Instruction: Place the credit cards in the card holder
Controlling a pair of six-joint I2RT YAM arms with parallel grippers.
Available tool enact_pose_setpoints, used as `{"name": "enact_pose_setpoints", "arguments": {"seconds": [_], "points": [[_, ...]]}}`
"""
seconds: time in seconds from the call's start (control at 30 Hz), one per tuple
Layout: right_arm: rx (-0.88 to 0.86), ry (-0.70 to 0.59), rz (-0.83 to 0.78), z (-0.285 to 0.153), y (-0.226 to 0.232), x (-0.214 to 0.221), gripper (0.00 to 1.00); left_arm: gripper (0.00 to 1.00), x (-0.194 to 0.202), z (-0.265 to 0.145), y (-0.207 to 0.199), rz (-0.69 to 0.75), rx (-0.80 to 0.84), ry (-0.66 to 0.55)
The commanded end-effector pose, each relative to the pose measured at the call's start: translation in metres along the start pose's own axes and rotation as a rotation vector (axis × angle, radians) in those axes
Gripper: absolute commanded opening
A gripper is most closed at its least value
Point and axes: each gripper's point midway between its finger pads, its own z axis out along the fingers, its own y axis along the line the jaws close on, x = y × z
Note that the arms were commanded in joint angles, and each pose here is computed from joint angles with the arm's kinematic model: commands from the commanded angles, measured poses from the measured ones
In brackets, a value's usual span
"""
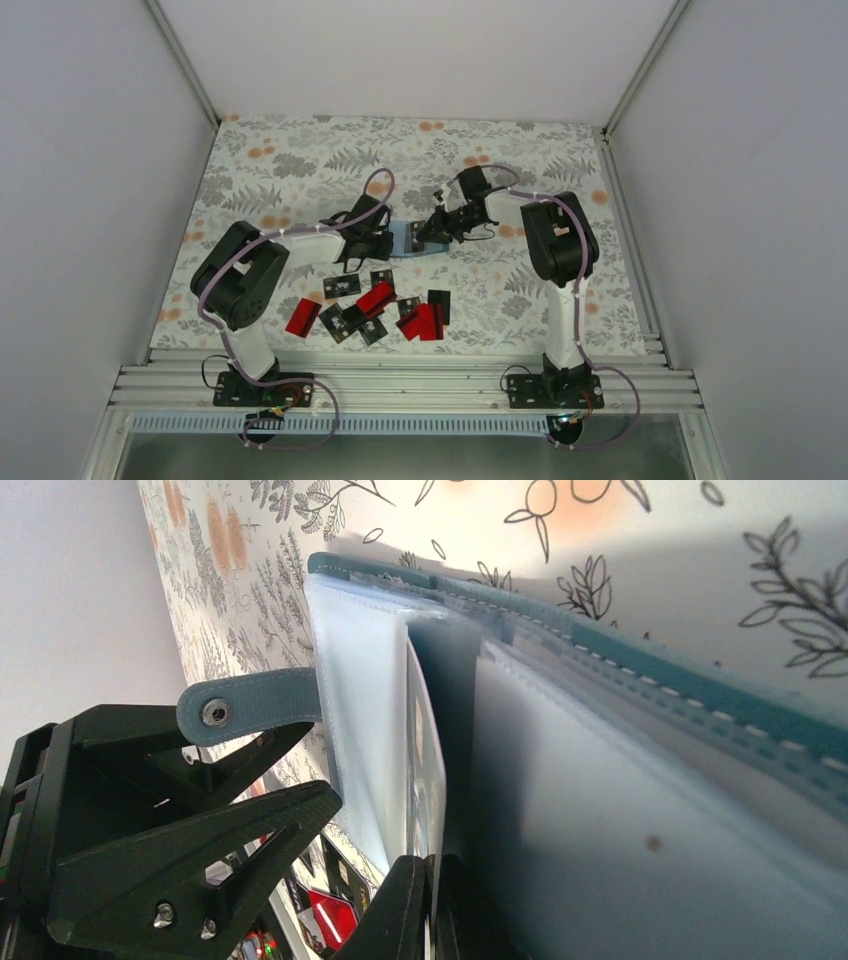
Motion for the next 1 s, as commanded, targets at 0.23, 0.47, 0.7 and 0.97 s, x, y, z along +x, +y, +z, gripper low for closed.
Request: {"name": "enact_pose_setpoints", "arguments": {"seconds": [0.23, 0.47, 0.7, 0.97], "points": [[0.065, 0.047, 0.042, 0.011, -0.020, 0.011, 0.04, 0.36, -0.007, 0.009, -0.007, 0.010, 0.029, -0.013], [0.062, 0.079, 0.028, 0.021, -0.014, 0.013, 0.04, 0.34, -0.001, 0.012, -0.012, 0.013, 0.058, -0.002], [0.050, 0.110, 0.007, 0.026, -0.013, 0.009, 0.04, 0.34, 0.002, 0.011, -0.011, 0.025, 0.061, 0.000], [0.097, 0.104, -0.021, 0.020, -0.013, 0.009, 0.07, 0.34, 0.001, 0.008, -0.009, 0.030, 0.048, -0.008]]}}
